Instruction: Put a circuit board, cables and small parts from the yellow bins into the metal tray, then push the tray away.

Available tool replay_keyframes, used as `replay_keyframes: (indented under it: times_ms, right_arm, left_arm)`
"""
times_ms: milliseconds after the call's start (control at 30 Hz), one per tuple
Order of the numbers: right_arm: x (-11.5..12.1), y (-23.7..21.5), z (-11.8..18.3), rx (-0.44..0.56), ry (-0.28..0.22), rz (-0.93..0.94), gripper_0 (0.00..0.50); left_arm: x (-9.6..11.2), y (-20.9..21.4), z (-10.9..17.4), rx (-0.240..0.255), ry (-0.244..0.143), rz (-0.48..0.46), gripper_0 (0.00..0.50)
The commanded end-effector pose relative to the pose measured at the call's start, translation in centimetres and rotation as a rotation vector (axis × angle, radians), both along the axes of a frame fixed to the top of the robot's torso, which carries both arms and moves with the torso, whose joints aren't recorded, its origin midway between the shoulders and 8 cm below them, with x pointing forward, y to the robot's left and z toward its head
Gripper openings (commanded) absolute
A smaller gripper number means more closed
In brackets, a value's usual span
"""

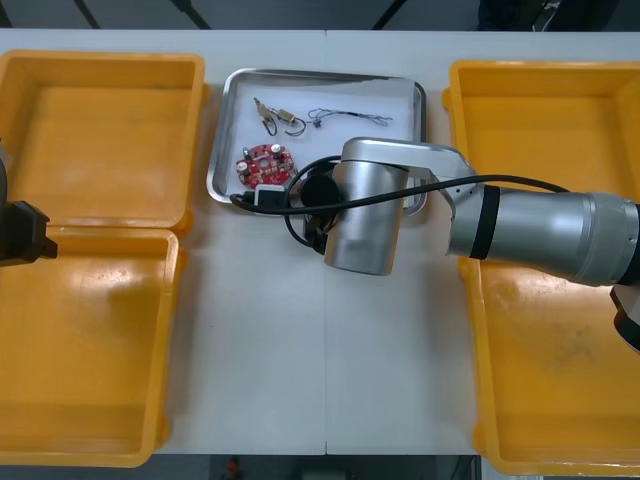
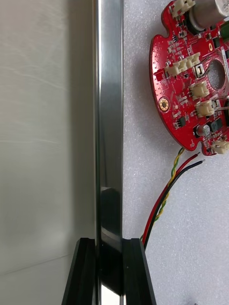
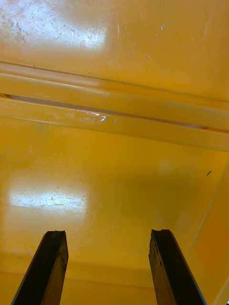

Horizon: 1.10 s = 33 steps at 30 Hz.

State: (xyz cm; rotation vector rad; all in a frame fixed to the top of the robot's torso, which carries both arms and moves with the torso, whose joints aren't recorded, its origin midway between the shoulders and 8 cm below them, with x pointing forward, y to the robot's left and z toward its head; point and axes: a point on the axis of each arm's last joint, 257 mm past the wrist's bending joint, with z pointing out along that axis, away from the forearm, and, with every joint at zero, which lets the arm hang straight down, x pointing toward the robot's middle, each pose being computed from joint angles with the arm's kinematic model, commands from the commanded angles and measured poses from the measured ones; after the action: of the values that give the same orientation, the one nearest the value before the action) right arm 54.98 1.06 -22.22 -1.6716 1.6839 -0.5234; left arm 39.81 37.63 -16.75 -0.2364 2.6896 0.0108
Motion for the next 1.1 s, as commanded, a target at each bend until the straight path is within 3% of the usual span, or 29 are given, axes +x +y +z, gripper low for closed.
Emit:
replay_keyframes:
  times_ms: [33, 867, 1100]
  right_arm:
    - [2.8, 0.6, 4.0, -0.022, -0.100, 0.052, 0.000]
    - [10.2, 0.5, 7.3, -0.047, -0.273, 0.140, 0.000]
    - [11.0, 0.5, 7.6, -0.038, -0.287, 0.145, 0.000]
  left_arm:
    - [0.1, 1.9, 1.1, 0.086, -0.012, -0.059, 0.500]
    - [0.1, 1.9, 1.1, 0.086, -0.012, -0.059, 0.500]
    - [0.1, 1.9, 1.1, 0.086, -0.012, -0.059, 0.500]
